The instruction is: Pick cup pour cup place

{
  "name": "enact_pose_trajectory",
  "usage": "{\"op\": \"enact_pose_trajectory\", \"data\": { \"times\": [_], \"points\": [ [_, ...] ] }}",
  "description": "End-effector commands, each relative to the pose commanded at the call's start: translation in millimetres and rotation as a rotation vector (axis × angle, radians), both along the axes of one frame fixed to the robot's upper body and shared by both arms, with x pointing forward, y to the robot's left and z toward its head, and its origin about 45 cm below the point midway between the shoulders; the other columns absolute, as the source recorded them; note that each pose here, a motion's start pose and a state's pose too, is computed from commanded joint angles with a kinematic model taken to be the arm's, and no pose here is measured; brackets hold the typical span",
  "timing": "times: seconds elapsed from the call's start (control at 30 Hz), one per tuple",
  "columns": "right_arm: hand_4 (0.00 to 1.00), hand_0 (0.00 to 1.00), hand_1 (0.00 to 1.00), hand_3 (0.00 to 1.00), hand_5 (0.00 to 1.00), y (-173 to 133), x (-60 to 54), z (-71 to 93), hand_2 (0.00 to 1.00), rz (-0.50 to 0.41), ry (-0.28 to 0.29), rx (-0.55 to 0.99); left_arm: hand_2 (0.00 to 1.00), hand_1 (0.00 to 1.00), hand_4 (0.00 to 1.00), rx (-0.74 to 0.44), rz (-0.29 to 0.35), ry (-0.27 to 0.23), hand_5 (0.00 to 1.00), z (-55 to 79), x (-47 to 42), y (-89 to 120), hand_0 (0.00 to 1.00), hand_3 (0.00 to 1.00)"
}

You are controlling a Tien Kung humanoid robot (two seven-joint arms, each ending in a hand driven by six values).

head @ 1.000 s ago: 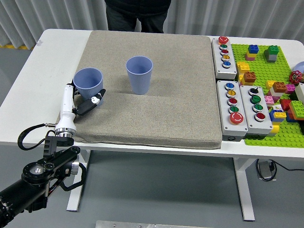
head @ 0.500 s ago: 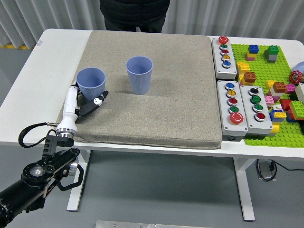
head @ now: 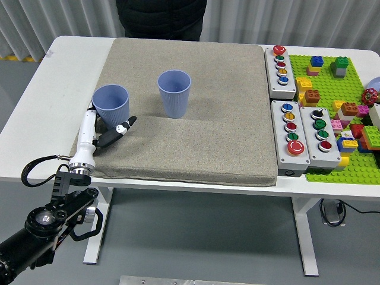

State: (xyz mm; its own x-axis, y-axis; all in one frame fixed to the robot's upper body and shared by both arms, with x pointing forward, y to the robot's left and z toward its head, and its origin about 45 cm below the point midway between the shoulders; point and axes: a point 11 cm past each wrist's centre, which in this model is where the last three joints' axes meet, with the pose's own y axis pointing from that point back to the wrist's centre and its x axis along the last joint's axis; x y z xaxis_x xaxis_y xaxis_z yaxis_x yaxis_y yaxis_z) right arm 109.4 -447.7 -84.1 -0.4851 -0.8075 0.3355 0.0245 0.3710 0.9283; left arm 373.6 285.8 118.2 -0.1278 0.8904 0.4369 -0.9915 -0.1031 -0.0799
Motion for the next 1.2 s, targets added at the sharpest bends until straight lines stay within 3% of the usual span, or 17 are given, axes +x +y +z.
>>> {"op": "enact_pose_trajectory", "data": {
  "times": [0.37, 0.57, 0.8, 0.87, 0.97, 1.0, 1.1, 1.17, 1.2],
  "points": [
    [0.002, 0.692, 0.661, 0.622, 0.404, -0.3, 0.1, 0.1, 0.612, -0.001, -0.002, 0.001, 0.998, 0.830, 0.998, 0.008, 0.017, 0.004, 0.513, -1.7, -7.8, 11.6, 0.784, 0.998],
    [0.002, 0.692, 0.661, 0.622, 0.401, -0.3, -0.7, -0.2, 0.611, -0.003, -0.003, 0.002, 0.998, 0.842, 0.998, 0.017, 0.031, -0.002, 0.516, -0.3, -20.6, 24.9, 0.791, 0.998],
    [0.002, 0.692, 0.661, 0.622, 0.397, -1.1, 0.2, 0.3, 0.610, -0.001, -0.005, 0.001, 0.998, 0.840, 0.998, 0.049, 0.055, -0.004, 0.526, -0.7, -49.3, 50.5, 0.794, 0.998],
    [0.002, 0.692, 0.661, 0.622, 0.397, -1.5, 0.6, 0.5, 0.610, -0.004, -0.008, 0.001, 0.998, 0.840, 0.998, 0.053, 0.057, -0.013, 0.526, 3.2, -62.7, 57.2, 0.794, 0.998],
    [0.002, 0.692, 0.661, 0.622, 0.397, -1.8, 0.9, 0.7, 0.610, -0.005, -0.009, 0.000, 0.998, 0.840, 0.998, 0.050, 0.062, -0.033, 0.526, 10.5, -71.1, 58.7, 0.794, 0.998],
    [0.002, 0.692, 0.661, 0.622, 0.397, -2.0, 1.1, 0.8, 0.610, -0.004, -0.009, 0.000, 0.964, 0.784, 0.998, 0.054, 0.068, -0.043, 0.547, 16.2, -73.3, 60.9, 0.764, 0.998],
    [0.002, 0.692, 0.661, 0.622, 0.397, -1.9, 1.1, 0.8, 0.610, -0.003, -0.009, 0.000, 0.964, 0.784, 0.998, 0.032, 0.088, -0.082, 0.547, 34.8, -70.3, 67.7, 0.764, 0.998],
    [0.002, 0.692, 0.661, 0.622, 0.397, -1.6, 0.7, 0.6, 0.610, -0.004, -0.008, 0.001, 0.964, 0.784, 0.998, -0.040, 0.106, -0.106, 0.547, 53.7, -62.5, 78.4, 0.764, 0.998],
    [0.002, 0.692, 0.661, 0.621, 0.397, -1.6, 0.6, 0.6, 0.610, -0.004, -0.008, 0.001, 0.836, 0.697, 0.960, -0.075, 0.113, -0.118, 0.761, 63.6, -58.0, 84.5, 0.696, 0.855]
  ]
}}
